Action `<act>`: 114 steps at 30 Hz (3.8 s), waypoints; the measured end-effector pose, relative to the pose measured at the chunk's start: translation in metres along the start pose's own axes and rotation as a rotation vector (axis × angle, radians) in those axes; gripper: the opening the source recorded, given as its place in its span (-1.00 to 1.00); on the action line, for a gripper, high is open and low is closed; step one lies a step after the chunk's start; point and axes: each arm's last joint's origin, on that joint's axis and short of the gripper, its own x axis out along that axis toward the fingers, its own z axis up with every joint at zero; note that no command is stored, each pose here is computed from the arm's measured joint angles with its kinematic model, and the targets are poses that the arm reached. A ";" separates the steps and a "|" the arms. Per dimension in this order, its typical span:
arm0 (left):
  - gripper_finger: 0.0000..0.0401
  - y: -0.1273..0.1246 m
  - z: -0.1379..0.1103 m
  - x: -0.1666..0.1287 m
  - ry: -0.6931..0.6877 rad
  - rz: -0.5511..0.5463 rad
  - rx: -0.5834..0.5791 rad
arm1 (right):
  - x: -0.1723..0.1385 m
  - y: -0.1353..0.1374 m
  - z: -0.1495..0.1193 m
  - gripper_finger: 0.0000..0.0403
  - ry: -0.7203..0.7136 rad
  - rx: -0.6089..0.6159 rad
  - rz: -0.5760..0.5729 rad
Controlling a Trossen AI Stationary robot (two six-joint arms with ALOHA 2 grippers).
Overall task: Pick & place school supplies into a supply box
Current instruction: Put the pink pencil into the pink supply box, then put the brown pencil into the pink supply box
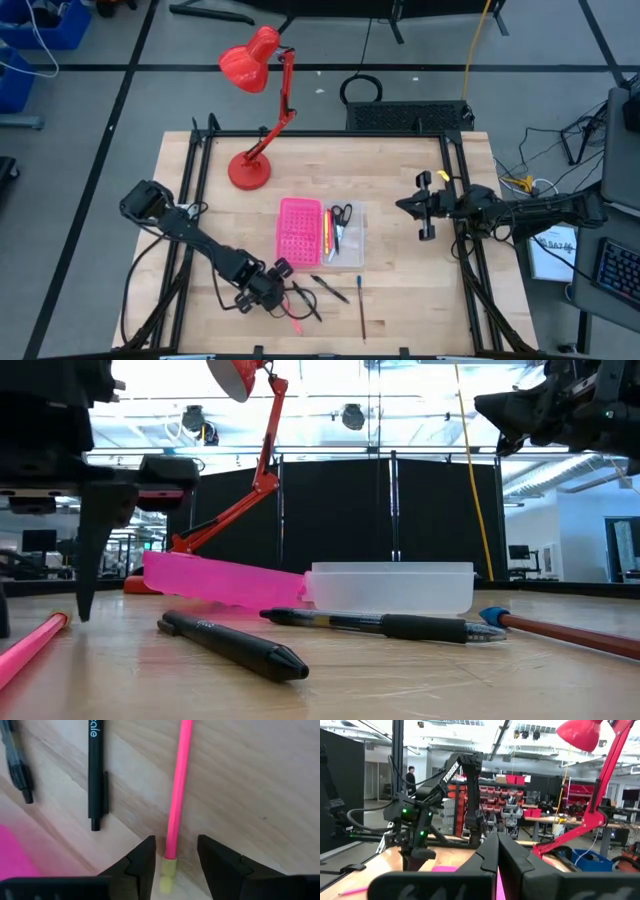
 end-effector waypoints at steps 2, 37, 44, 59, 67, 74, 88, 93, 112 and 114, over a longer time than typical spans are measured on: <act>-0.22 0.002 -0.002 0.007 0.015 -0.025 0.008 | 0.000 0.000 -0.001 -1.00 0.014 0.001 0.001; -0.91 0.022 0.003 -0.039 0.056 -0.097 0.201 | 0.000 0.000 -0.002 -1.00 0.017 0.001 0.000; -0.95 0.046 0.013 -0.072 0.135 -0.042 0.289 | 0.000 0.000 -0.003 -1.00 0.029 0.001 0.001; -0.94 0.168 -0.003 -0.121 0.061 0.339 0.689 | 0.000 0.000 -0.005 -1.00 0.046 -0.025 0.002; -0.95 0.227 -0.041 -0.094 0.041 0.393 0.754 | 0.000 0.000 -0.010 -1.00 0.098 -0.027 0.004; -0.95 0.251 -0.073 -0.052 0.098 0.310 0.793 | 0.001 0.000 -0.005 -1.00 0.049 0.001 -0.001; -0.95 0.251 -0.075 -0.032 0.037 0.247 0.827 | 0.001 0.000 -0.001 -1.00 0.004 -0.047 -0.005; -0.98 0.244 -0.067 -0.029 -0.001 0.227 0.848 | 0.001 0.000 0.003 -1.00 -0.031 -0.051 -0.008; -0.99 0.208 -0.054 -0.116 0.060 0.348 0.511 | 0.001 -0.001 0.006 -1.00 -0.064 -0.036 -0.010; -0.99 0.194 -0.062 -0.141 0.031 0.426 0.427 | 0.001 -0.001 0.006 -1.00 -0.064 -0.036 -0.010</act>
